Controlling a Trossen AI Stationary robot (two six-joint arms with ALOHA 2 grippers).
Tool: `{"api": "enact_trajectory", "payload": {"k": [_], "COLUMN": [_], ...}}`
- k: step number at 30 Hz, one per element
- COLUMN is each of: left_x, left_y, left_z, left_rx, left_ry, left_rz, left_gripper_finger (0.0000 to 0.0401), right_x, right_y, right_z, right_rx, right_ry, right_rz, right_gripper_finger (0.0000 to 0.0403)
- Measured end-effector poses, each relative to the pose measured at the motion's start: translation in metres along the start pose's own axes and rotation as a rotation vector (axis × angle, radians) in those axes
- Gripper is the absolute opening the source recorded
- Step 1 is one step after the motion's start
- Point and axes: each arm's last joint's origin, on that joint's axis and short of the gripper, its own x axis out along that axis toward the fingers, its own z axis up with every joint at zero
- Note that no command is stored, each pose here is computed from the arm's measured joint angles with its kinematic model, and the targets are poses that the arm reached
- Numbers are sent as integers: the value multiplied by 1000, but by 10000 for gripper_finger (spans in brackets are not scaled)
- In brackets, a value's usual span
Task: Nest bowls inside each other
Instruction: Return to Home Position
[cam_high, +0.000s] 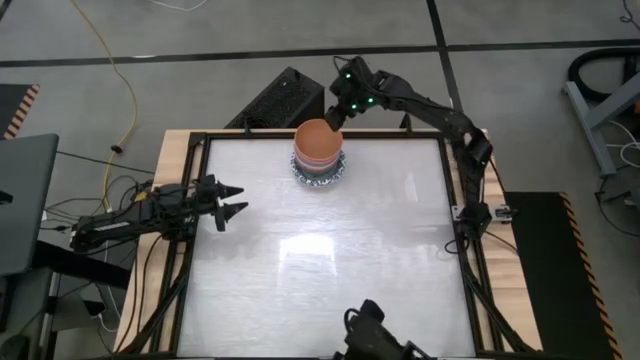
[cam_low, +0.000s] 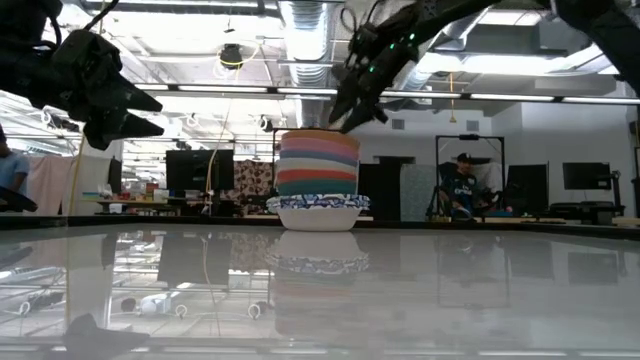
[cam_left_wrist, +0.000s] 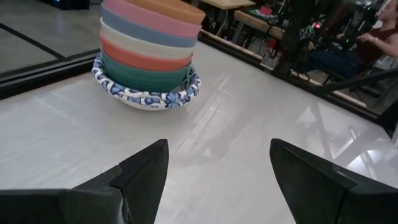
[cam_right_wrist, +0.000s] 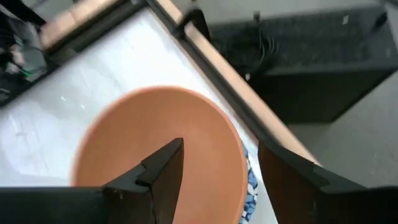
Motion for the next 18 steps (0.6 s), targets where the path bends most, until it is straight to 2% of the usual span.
{"api": "enact_trajectory", "payload": {"k": [6,10,12,18], "left_x": [0,0,0,0], "left_y": [-1,-2,-2,-2], "left_z": [4,6,6,6], "left_rx": [-19,-23,-24,-51], "left_ry": [-38,-59,-60,-59], "left_rz": [-17,-25,-24,-24], "left_gripper_finger": [270,270,270,270], "right_x": [-47,-80,-98,-142], "right_y": [16,37,50,80], "right_z": [10,12,10,-7], "right_rx": [-84,-193,-249,-377], "right_ry": [-103,-157,-177,-144], "right_rz": [19,116,164,215], "right_gripper_finger": [225,225,225,225]}}
